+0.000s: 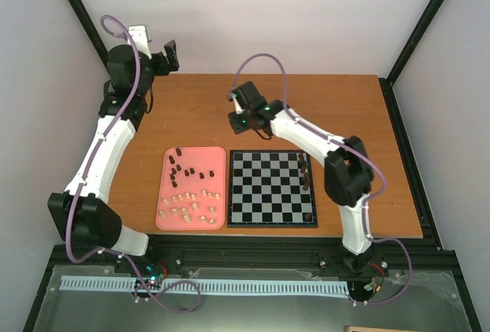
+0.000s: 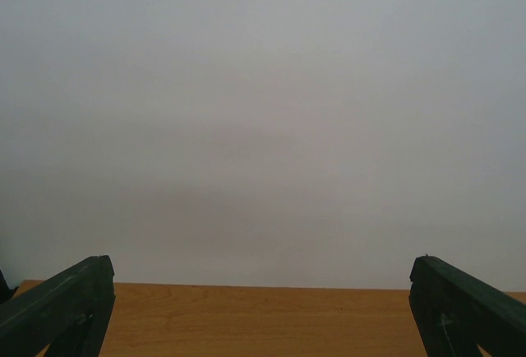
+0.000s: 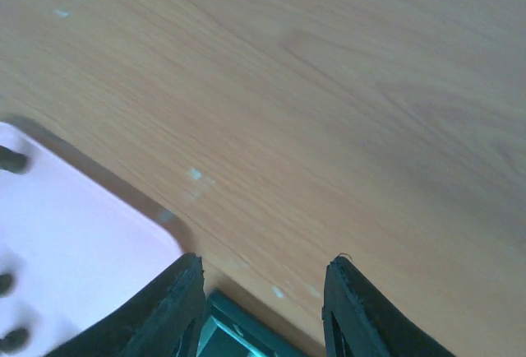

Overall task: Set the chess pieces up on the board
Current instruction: Pick up the chess piece from the storage box.

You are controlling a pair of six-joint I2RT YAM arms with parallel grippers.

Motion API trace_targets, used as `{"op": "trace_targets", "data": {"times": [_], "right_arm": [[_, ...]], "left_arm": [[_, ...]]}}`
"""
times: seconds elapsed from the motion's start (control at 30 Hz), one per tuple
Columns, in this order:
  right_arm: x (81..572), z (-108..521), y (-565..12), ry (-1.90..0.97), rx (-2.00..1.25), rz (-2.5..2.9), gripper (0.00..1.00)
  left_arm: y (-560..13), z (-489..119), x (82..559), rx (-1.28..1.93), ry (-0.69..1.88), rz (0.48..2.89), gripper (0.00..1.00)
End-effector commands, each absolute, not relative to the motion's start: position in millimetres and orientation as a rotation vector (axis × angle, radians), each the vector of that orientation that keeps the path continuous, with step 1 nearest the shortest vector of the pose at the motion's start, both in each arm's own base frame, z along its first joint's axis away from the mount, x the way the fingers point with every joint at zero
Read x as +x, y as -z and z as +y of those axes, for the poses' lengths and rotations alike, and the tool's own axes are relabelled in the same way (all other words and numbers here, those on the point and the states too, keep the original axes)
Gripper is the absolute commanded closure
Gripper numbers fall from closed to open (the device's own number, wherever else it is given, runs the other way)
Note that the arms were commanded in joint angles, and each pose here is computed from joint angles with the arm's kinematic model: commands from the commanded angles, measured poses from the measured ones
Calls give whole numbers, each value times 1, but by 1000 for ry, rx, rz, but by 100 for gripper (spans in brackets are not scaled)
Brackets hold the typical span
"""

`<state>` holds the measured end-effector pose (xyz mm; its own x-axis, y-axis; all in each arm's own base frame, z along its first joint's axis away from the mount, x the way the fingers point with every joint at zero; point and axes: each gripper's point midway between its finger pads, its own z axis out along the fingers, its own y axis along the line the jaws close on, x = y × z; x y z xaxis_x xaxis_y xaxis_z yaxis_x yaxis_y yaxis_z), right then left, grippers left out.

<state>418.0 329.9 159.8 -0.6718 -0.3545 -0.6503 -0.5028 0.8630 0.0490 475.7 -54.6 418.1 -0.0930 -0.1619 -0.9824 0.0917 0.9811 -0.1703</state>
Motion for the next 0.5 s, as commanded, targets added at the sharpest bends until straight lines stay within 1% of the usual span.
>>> {"op": "trace_targets", "data": {"times": [0.0, 0.1, 0.23, 0.47], "right_arm": [[424, 402, -167, -433, -814, 2263, 59], [422, 446, -147, -513, -937, 2240, 59], [412, 491, -141, -592, -1072, 2160, 59], [391, 527, -127, -666, -1228, 2062, 59]], "left_arm": [[-443, -55, 463, -49, 225, 1582, 0], [-445, -54, 460, -50, 223, 1577, 0], [-446, -55, 459, -48, 226, 1572, 0], [-449, -55, 456, -42, 226, 1568, 0]]}}
